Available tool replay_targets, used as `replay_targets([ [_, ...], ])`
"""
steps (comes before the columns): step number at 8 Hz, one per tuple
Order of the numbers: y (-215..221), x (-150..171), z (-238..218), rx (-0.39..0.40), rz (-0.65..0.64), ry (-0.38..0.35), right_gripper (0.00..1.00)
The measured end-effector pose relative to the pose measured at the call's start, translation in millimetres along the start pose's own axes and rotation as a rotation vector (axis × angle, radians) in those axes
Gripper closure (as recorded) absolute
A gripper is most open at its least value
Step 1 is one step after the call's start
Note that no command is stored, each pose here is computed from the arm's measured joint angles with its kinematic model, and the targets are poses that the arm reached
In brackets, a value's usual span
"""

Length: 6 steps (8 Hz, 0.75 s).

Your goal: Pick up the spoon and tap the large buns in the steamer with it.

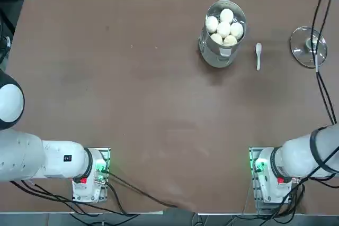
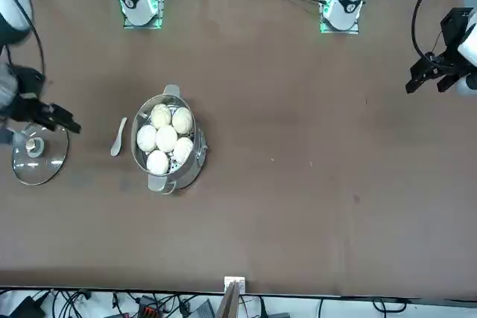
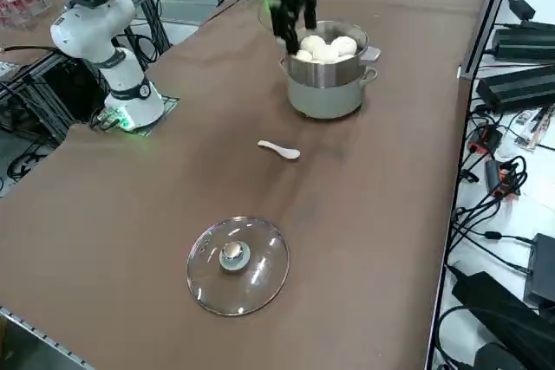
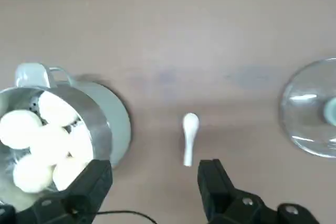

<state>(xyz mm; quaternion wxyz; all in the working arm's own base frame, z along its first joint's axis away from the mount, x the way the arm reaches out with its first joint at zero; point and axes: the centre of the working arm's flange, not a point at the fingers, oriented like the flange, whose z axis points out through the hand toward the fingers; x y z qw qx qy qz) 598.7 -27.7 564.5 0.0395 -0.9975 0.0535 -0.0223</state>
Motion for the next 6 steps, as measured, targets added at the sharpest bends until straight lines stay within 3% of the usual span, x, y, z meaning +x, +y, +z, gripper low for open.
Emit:
replay_targets([
  [2, 2, -25, -37, -0.06, -0.018, -0.003, 0.0],
  [6, 0, -54, -66, -0.07, -0.024, -0.033, 0.0],
])
